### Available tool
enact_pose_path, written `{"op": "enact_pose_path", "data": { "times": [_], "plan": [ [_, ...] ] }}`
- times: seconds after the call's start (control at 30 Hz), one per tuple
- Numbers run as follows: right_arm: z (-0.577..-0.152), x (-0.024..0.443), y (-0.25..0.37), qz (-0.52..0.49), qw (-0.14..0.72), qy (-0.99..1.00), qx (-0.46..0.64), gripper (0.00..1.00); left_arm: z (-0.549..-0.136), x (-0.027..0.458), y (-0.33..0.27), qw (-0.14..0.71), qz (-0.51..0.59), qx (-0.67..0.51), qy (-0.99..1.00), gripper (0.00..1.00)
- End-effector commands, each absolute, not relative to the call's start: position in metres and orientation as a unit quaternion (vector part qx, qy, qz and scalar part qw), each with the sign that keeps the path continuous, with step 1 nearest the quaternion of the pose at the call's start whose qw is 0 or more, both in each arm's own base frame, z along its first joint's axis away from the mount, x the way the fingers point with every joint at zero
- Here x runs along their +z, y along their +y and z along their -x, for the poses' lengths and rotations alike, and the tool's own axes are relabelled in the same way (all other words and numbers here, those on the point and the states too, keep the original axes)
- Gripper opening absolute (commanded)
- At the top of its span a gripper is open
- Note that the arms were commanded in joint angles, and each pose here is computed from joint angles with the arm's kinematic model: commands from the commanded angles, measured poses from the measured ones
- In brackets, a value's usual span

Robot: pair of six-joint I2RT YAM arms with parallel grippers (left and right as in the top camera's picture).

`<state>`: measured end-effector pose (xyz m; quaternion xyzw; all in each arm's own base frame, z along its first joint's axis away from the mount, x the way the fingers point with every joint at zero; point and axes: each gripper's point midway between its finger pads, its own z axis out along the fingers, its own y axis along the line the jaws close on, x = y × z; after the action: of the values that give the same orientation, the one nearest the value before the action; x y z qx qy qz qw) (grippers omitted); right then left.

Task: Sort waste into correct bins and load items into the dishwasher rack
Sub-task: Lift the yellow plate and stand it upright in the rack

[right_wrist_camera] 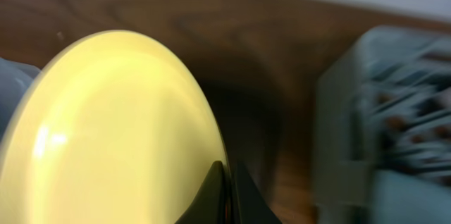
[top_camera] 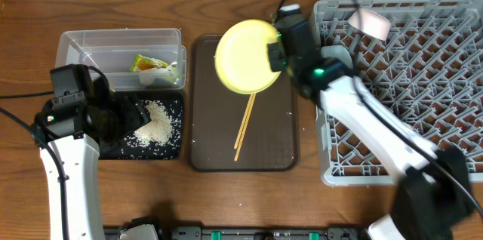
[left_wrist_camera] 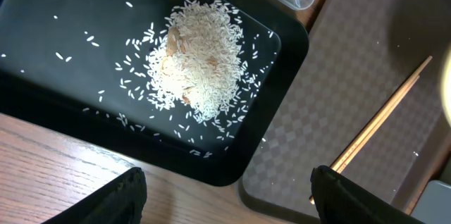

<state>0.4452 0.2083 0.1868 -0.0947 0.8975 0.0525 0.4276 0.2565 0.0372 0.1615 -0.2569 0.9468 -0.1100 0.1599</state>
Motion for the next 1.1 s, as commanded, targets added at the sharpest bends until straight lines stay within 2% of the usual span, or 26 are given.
{"op": "enact_pose_path", "data": {
  "times": [0.0, 0.2, 0.33, 0.47, 0.67, 0.8, 1.07],
  "plan": [
    [-0.442, 0.243, 0.176, 0.114, 0.477, 0.871, 0.024, 0.01, -0.257, 0.163, 0.039, 0.162, 0.257, -0.106, 0.947, 0.77],
    [-0.436, 0.299, 0.094, 0.101, 0.518, 0.844, -0.091, 0.01, -0.257, 0.163, 0.039, 0.162, 0.257, -0.106, 0.947, 0.77],
    [-0.432, 0.319, 0.048, 0.129, 0.517, 0.828, -0.175, 0.01, -0.257, 0.163, 0.040, 0.163, 0.256, -0.106, 0.947, 0.77],
    [-0.430, 0.316, 0.018, 0.179, 0.481, 0.823, -0.243, 0.01, -0.257, 0.163, 0.040, 0.163, 0.256, -0.106, 0.947, 0.78],
    [-0.425, 0.313, -0.028, 0.201, 0.417, 0.817, -0.344, 0.01, -0.257, 0.163, 0.040, 0.163, 0.256, -0.106, 0.947, 0.77],
    [-0.423, 0.309, -0.040, 0.227, 0.390, 0.814, -0.366, 0.01, -0.257, 0.163, 0.040, 0.163, 0.256, -0.106, 0.947, 0.78],
    [-0.422, 0.298, -0.069, 0.204, 0.351, 0.823, -0.398, 0.01, -0.257, 0.163, 0.040, 0.163, 0.256, -0.106, 0.947, 0.77]
  ]
}}
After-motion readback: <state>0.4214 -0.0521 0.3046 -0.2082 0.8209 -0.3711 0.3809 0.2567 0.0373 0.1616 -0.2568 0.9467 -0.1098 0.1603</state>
